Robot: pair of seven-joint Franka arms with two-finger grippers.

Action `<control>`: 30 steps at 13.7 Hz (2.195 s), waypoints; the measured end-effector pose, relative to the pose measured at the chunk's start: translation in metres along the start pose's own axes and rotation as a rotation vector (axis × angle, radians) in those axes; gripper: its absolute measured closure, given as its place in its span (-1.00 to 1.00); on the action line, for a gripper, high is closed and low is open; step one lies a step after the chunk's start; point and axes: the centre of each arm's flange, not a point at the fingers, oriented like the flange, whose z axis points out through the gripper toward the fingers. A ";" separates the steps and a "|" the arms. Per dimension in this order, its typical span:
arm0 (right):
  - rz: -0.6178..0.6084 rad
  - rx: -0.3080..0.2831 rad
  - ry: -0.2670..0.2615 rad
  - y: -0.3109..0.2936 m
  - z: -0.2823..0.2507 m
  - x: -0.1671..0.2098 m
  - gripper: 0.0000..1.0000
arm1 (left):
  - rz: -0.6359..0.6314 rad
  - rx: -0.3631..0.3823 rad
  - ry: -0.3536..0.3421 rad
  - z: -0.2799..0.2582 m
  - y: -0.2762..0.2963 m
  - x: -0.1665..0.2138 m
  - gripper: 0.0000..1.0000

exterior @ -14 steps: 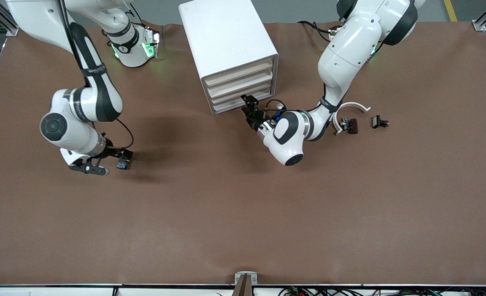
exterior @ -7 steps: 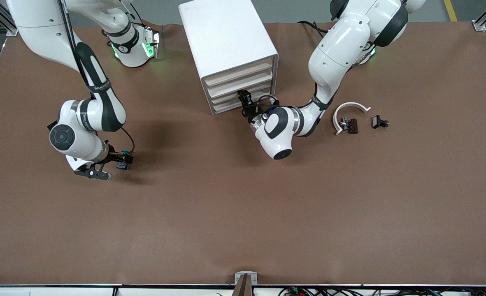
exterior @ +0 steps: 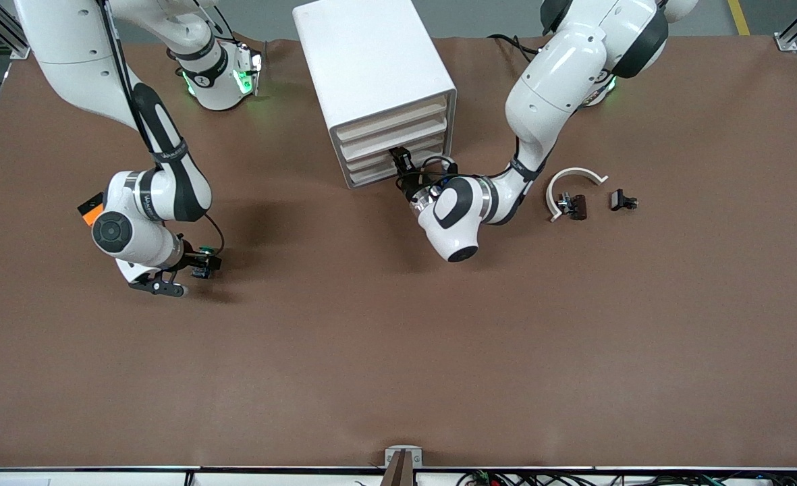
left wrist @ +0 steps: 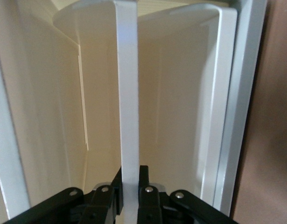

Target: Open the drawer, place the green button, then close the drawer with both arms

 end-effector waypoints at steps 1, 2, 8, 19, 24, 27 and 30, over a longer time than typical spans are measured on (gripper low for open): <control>0.002 0.002 0.001 0.000 0.000 0.000 -0.67 | -0.002 -0.001 -0.005 -0.003 0.001 0.001 0.73; 0.011 0.011 0.001 -0.001 -0.001 0.001 -0.40 | -0.004 -0.004 -0.018 -0.010 0.002 0.002 0.73; 0.028 0.033 0.006 -0.004 -0.005 0.004 0.17 | -0.017 -0.037 -0.132 -0.084 0.015 0.017 0.73; 0.041 0.018 -0.208 -0.037 -0.112 0.016 0.17 | 0.024 -0.158 -0.224 -0.160 0.020 0.027 -0.23; 0.189 -0.042 -0.255 -0.108 -0.186 -0.020 0.17 | 0.093 -0.314 -0.112 -0.210 -0.010 0.024 -1.00; 0.313 -0.064 -0.255 -0.187 -0.205 -0.069 0.17 | 0.113 -0.460 -0.031 -0.253 -0.035 0.037 -1.00; 0.464 -0.049 -0.274 -0.259 -0.217 -0.120 0.17 | 0.190 -0.586 0.000 -0.305 -0.063 0.057 -1.00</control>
